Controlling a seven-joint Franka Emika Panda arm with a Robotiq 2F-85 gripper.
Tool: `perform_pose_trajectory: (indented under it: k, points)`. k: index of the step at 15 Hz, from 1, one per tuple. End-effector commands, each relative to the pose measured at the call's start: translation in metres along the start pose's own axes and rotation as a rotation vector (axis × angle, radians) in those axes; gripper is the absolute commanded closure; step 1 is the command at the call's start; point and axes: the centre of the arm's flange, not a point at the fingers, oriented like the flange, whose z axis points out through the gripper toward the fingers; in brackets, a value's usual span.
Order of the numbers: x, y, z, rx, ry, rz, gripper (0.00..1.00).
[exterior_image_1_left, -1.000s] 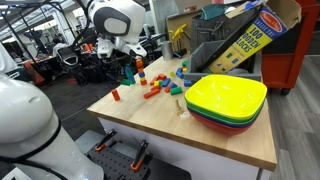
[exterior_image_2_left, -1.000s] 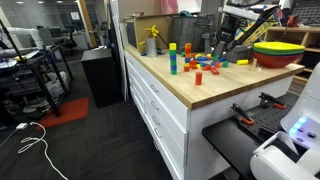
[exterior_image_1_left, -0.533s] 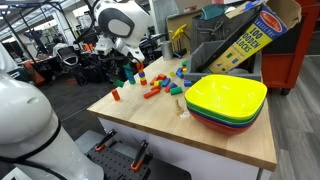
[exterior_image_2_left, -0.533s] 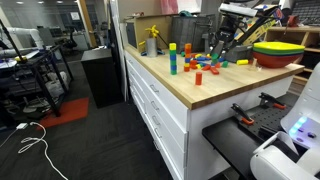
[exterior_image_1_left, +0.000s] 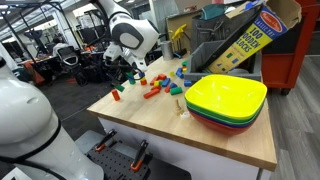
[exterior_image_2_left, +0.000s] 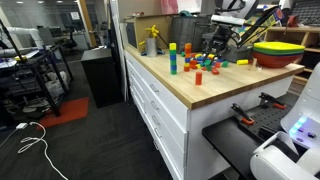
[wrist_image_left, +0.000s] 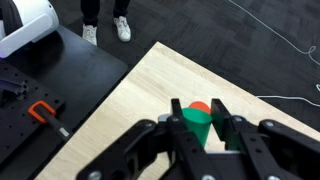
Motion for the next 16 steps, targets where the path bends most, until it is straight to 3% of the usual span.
perform_pose_trajectory:
  k: [1, 7, 16]
  points:
    - [0.026, -0.015, 0.001, 0.027, -0.058, 0.070, 0.91]
    - [0.063, -0.015, -0.003, 0.098, -0.112, 0.168, 0.91]
    - [0.093, -0.003, -0.019, 0.214, -0.301, 0.272, 0.91]
